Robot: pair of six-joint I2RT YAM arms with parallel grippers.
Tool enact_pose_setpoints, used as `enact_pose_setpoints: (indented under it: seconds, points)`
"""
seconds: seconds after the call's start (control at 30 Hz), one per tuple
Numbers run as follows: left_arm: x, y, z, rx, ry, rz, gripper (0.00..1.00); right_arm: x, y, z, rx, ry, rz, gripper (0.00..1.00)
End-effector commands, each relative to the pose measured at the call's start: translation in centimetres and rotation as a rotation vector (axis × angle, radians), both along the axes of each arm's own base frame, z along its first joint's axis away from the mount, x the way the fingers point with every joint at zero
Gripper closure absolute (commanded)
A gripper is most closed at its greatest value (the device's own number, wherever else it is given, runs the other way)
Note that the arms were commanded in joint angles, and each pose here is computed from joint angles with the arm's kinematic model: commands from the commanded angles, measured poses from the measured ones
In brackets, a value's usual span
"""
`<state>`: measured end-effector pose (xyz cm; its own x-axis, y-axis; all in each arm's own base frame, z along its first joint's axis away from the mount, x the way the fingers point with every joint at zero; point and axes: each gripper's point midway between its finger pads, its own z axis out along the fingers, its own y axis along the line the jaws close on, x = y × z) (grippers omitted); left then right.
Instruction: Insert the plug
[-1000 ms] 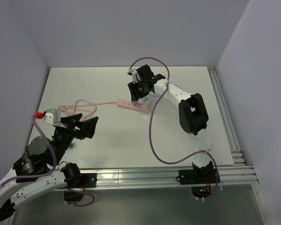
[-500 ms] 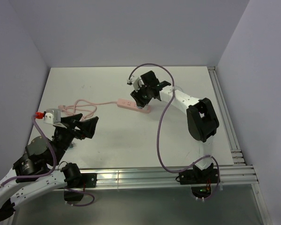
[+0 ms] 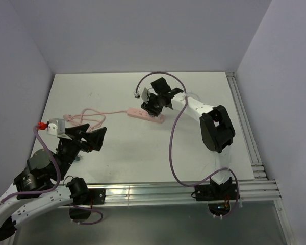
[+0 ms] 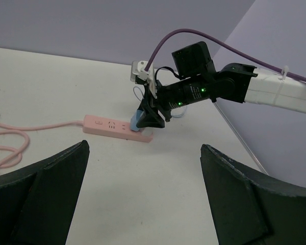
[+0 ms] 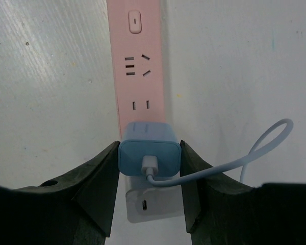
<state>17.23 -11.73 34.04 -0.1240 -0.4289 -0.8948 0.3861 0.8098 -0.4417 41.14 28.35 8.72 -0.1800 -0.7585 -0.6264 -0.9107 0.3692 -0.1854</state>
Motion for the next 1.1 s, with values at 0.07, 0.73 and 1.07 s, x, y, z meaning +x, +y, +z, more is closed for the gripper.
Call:
enact_pose_setpoints:
  seconds: [0.07, 0.73, 1.07]
  points:
    - [-0.3, 0.6, 1.1, -0.030, -0.020, 0.002, 0.04, 0.0, 0.1, 0.2, -0.051, 0.023, 0.121, 1.00]
    - [-0.4, 0.1, 1.3, -0.033, -0.027, -0.019, 0.04, -1.0, -1.9, -4.1, -0.224, 0.137, 0.150, 1.00]
    - [-0.7, 0.4, 1.4, -0.043, -0.031, -0.027, 0.04, -4.6, -4.1, -8.4, -0.225, 0.310, 0.103, 1.00]
